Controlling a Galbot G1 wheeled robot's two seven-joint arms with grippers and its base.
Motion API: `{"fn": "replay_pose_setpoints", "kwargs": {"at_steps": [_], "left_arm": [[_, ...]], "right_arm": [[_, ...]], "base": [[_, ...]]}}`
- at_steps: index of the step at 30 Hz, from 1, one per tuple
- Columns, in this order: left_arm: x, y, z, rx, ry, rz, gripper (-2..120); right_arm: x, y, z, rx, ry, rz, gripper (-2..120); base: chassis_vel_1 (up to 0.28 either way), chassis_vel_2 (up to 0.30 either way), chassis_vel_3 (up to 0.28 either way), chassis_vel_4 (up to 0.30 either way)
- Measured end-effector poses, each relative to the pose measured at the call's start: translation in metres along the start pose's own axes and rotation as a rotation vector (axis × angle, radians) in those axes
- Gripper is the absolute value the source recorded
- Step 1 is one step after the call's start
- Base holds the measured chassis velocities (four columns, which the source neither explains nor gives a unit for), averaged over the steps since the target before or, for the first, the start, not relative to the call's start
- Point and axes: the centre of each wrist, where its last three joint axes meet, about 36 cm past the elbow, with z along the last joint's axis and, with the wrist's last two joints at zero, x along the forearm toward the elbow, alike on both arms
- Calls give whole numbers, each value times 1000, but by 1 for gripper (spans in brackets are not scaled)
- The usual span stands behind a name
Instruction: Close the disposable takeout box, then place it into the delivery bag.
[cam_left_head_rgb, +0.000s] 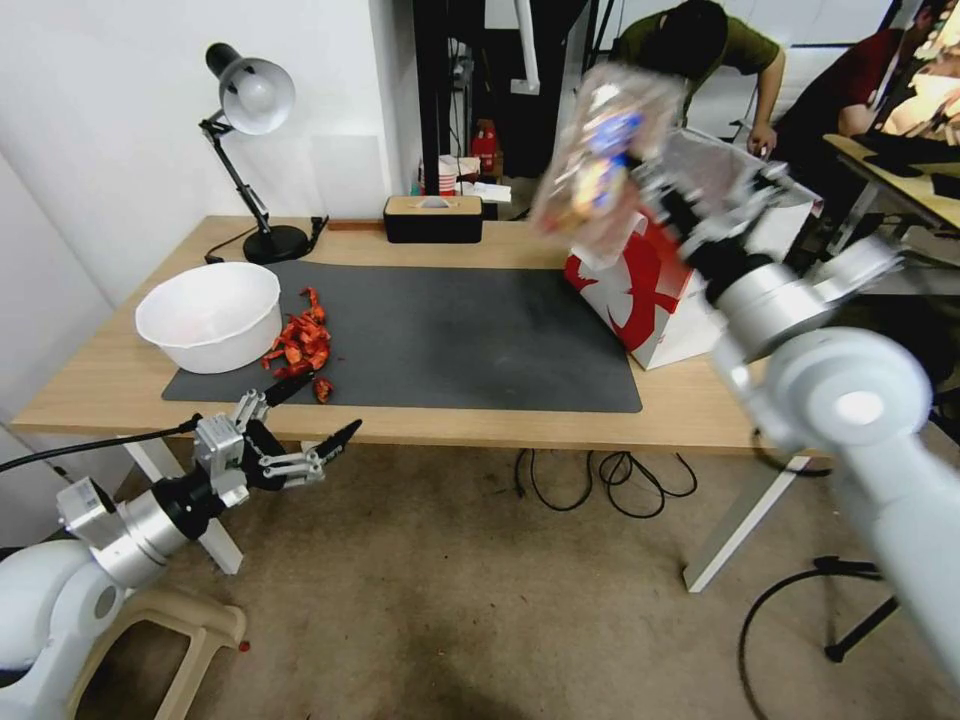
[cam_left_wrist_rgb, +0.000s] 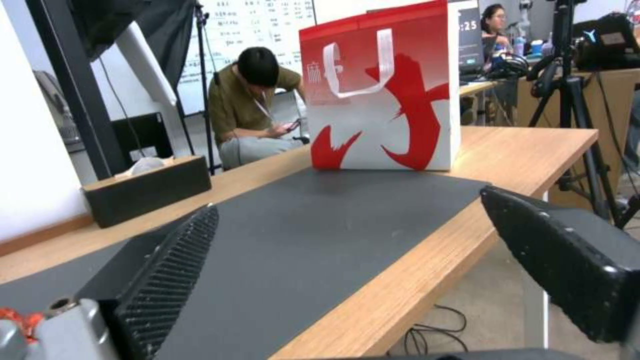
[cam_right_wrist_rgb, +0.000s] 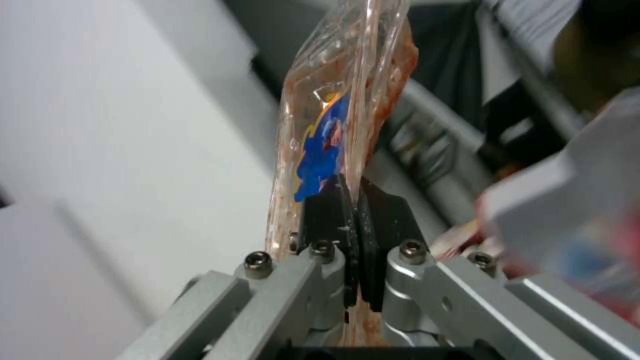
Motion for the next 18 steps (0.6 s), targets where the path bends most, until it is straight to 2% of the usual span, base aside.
{"fn": "replay_pose_setpoints", "kwargs": {"at_steps": [2, 5, 6, 9, 10, 13, 14, 18], "left_arm": [[0, 0, 1, 1, 1, -1, 99], [-1, -2, 7, 17, 9, -6, 100], [-1, -2, 7, 17, 9, -6, 100], [-2, -4, 13, 27, 14, -5, 100], [-2, -4, 13, 27, 14, -5, 100], [-5, -5, 15, 33, 13, -1, 100], [-5, -5, 15, 33, 13, -1, 100], [-5, -6, 17, 34, 14, 2, 100]], "right_arm": [[-4, -2, -9, 18, -26, 20, 0], [-25, -13, -47, 103, -127, 104, 0], [-25, -13, -47, 103, -127, 104, 0], [-43, -30, -69, 158, -172, 164, 0], [-43, -30, -69, 158, -172, 164, 0], [-64, -55, -72, 269, -201, 238, 0], [-64, -55, -72, 269, -201, 238, 0], [-82, -88, -44, 452, -193, 315, 0]], "base": [[0, 0, 0, 0], [0, 0, 0, 0], [0, 0, 0, 0], [0, 0, 0, 0], [0, 0, 0, 0], [0, 0, 0, 0], [0, 0, 0, 0], [0, 0, 0, 0]]}}
